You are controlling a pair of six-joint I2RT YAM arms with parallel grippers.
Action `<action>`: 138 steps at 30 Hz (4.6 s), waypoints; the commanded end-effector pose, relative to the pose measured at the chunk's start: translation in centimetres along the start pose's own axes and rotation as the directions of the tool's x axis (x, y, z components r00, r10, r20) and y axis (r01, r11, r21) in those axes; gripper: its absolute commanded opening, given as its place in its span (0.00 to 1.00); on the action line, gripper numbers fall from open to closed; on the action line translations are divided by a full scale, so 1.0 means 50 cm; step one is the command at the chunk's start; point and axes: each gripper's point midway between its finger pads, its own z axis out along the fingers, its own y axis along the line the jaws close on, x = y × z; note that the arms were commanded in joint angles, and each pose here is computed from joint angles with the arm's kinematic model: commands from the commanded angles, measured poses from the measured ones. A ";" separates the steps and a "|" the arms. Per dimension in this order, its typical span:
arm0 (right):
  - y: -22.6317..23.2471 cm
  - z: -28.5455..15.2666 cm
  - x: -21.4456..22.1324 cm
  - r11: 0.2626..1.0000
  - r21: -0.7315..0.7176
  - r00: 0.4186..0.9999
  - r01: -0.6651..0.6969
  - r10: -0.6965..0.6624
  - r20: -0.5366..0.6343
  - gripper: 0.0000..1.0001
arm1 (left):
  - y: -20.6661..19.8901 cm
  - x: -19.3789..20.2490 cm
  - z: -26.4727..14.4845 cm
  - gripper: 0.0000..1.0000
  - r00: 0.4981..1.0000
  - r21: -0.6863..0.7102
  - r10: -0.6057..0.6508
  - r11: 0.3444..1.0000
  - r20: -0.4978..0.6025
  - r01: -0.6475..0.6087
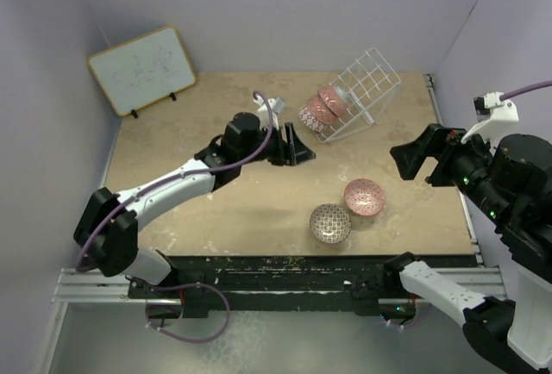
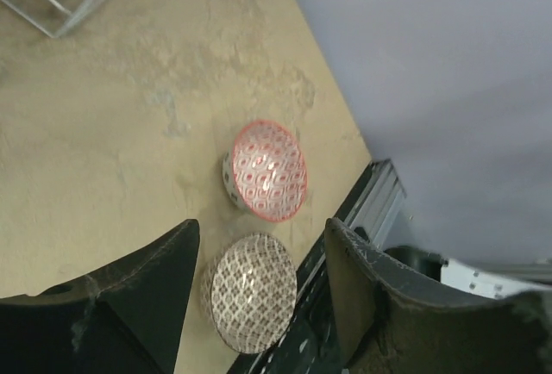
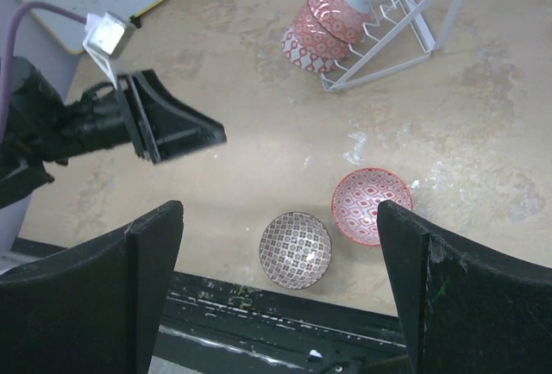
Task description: Load the bowls into the dish rack
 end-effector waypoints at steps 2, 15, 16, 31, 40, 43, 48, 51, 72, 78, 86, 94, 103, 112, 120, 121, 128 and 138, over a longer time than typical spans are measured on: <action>0.017 0.004 -0.014 0.999 -0.037 1.000 -0.007 0.008 0.021 0.96 | -0.041 0.130 -0.051 0.63 0.963 -0.046 0.229 0.970 -0.140 -0.237; 0.030 -0.007 -0.034 0.998 -0.065 0.998 -0.026 0.029 0.048 0.96 | -0.128 0.405 -0.027 0.61 0.787 -0.011 0.505 0.839 -0.355 -0.544; 0.030 -0.010 -0.036 0.997 -0.067 0.998 -0.027 0.030 0.049 0.96 | -0.130 0.421 -0.017 0.61 0.774 -0.007 0.518 0.829 -0.364 -0.559; 0.026 -0.027 -0.038 0.997 -0.067 0.998 -0.028 0.032 0.056 0.96 | -0.100 0.497 0.132 0.68 0.604 0.023 0.706 0.656 -0.370 -0.754; 0.015 -0.036 -0.038 0.999 -0.043 0.997 -0.026 0.029 0.066 0.96 | -0.064 0.519 0.158 0.59 0.566 0.004 0.718 0.621 -0.405 -0.784; 0.012 -0.040 -0.040 0.999 -0.039 0.997 -0.028 0.031 0.073 0.96 | -0.057 0.517 0.157 0.48 0.562 -0.010 0.718 0.613 -0.412 -0.790; 0.012 -0.041 -0.040 0.999 -0.040 0.997 -0.031 0.034 0.074 0.96 | -0.039 0.524 0.154 0.38 0.560 -0.025 0.710 0.610 -0.427 -0.792; 0.014 -0.043 -0.040 0.998 -0.044 0.996 -0.035 0.038 0.076 0.96 | -0.026 0.529 0.151 0.38 0.557 -0.034 0.706 0.606 -0.437 -0.795; 0.011 -0.059 -0.048 0.998 -0.045 0.994 -0.048 0.052 0.097 0.94 | -0.013 0.460 0.114 0.00 0.551 -0.137 0.696 0.557 -0.461 -0.819; 0.008 -0.063 -0.046 0.998 -0.043 0.994 -0.050 0.054 0.100 0.94 | -0.082 0.328 0.090 0.00 0.644 -0.172 0.677 0.630 -0.355 -0.757; 0.006 -0.064 -0.044 0.998 -0.041 0.993 -0.052 0.056 0.104 0.94 | -0.171 0.142 0.059 0.00 0.797 -0.132 0.588 0.787 -0.136 -0.603; 0.006 -0.071 -0.059 0.998 -0.033 0.992 -0.044 0.047 0.115 0.94 | -0.290 -0.048 0.032 0.00 0.936 0.133 0.316 0.932 0.153 -0.337; 0.010 -0.061 -0.080 1.000 -0.020 0.993 -0.015 0.017 0.118 0.95 | -0.362 -0.199 0.056 0.00 0.967 0.483 0.047 0.859 0.252 -0.168; 0.011 -0.035 -0.080 1.000 0.000 0.996 -0.002 0.002 0.091 0.95 | -0.334 -0.286 0.138 0.00 0.956 0.654 -0.140 0.754 0.258 -0.066; 0.011 -0.027 -0.091 1.000 0.012 0.996 0.013 -0.014 0.092 0.95 | -0.283 -0.347 0.213 0.00 0.904 0.736 -0.335 0.676 0.267 0.033; 0.010 -0.026 -0.090 1.000 0.016 0.996 0.015 -0.016 0.089 0.95 | -0.274 -0.357 0.220 0.00 0.896 0.733 -0.349 0.679 0.274 0.040; 0.007 -0.013 -0.087 0.999 0.031 0.997 0.028 -0.030 0.076 0.95 | -0.185 -0.410 0.238 0.00 0.820 0.709 -0.469 0.696 0.329 0.114; 0.005 0.000 -0.082 0.998 0.044 0.997 0.037 -0.040 0.058 0.95 | -0.077 -0.409 0.268 0.00 0.718 0.738 -0.628 0.629 0.299 0.243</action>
